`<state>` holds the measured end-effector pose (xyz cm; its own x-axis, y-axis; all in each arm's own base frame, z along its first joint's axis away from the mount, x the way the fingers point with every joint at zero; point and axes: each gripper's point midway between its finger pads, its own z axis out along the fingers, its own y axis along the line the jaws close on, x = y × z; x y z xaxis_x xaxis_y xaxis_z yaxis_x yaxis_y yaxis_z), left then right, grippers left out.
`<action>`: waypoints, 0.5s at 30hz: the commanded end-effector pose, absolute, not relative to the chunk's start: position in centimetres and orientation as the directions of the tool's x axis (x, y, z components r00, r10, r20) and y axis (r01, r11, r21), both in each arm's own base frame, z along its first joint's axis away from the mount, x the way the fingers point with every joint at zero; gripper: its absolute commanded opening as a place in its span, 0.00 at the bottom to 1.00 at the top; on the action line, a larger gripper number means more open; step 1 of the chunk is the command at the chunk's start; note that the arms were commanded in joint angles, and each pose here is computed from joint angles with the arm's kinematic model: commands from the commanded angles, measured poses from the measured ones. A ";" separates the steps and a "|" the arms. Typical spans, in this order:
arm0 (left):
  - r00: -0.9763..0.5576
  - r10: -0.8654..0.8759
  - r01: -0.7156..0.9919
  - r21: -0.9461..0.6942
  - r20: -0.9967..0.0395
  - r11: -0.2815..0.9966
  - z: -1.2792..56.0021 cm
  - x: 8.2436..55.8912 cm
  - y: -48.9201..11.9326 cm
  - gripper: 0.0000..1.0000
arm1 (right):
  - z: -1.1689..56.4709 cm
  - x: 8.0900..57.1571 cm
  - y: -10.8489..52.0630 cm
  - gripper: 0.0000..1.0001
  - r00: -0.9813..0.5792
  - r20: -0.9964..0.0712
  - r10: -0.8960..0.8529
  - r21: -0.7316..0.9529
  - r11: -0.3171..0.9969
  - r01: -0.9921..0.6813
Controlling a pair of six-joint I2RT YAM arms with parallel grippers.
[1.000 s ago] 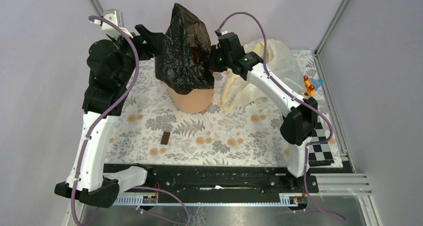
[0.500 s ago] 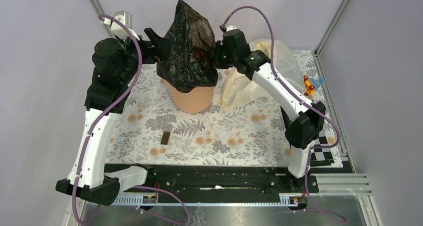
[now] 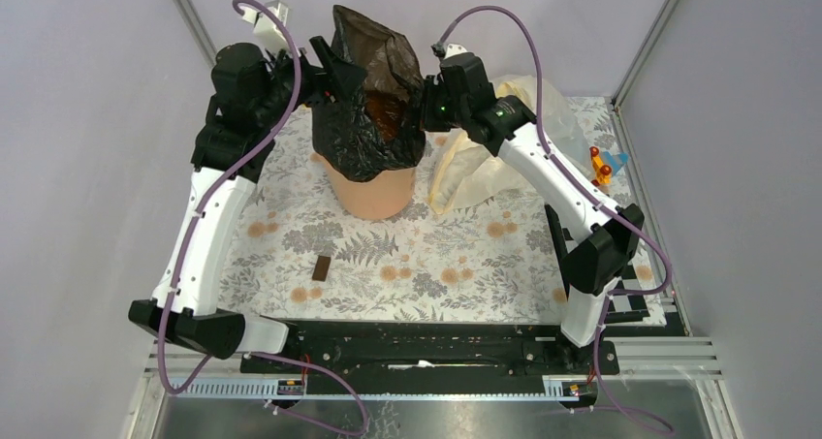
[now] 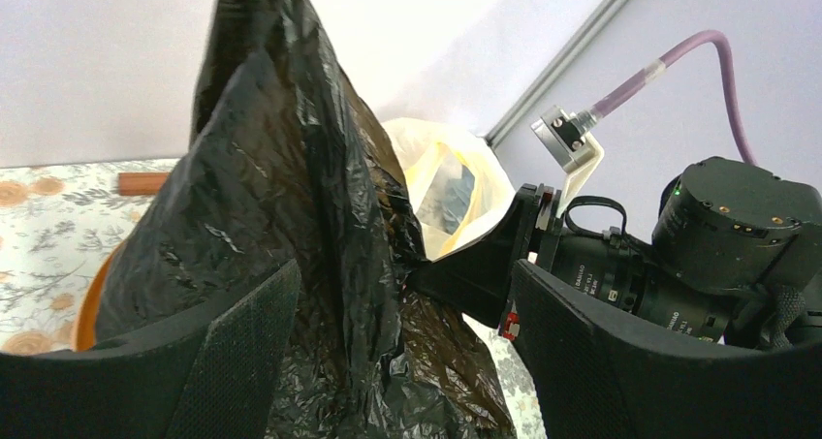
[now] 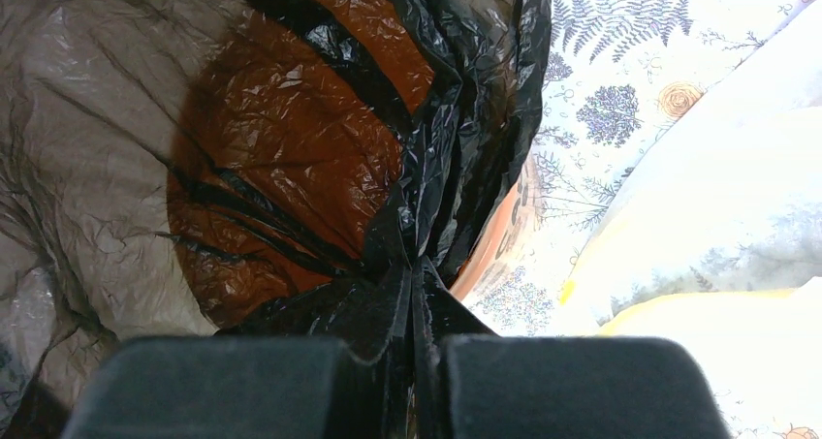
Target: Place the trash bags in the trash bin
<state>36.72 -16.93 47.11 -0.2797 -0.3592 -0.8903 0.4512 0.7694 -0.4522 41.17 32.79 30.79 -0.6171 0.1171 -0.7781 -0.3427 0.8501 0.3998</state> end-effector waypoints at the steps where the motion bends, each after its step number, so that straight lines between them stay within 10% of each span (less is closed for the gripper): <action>1: -0.227 -0.360 0.479 -0.426 -0.905 0.768 49.2 36.6 -16.8 0.81 | 34.3 40.4 32.2 0.00 -0.555 -0.822 0.126 0.382 0.845 -0.373; 6: -0.207 -0.346 0.325 -0.398 -0.915 0.858 47.2 38.5 -14.2 0.69 | 34.6 40.1 31.9 0.00 -0.545 -0.830 0.119 0.367 0.852 -0.373; 15: -0.232 -0.370 0.403 -0.436 -0.899 0.805 47.4 39.6 -16.3 0.80 | 34.4 39.9 32.0 0.00 -0.542 -0.836 0.091 0.336 0.865 -0.372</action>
<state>39.11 -15.55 44.48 -0.2983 -0.3435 -0.8905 0.3364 0.8353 -0.4349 40.96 32.52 30.49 -0.6057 0.0823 -0.7914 -0.3453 0.8689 0.3546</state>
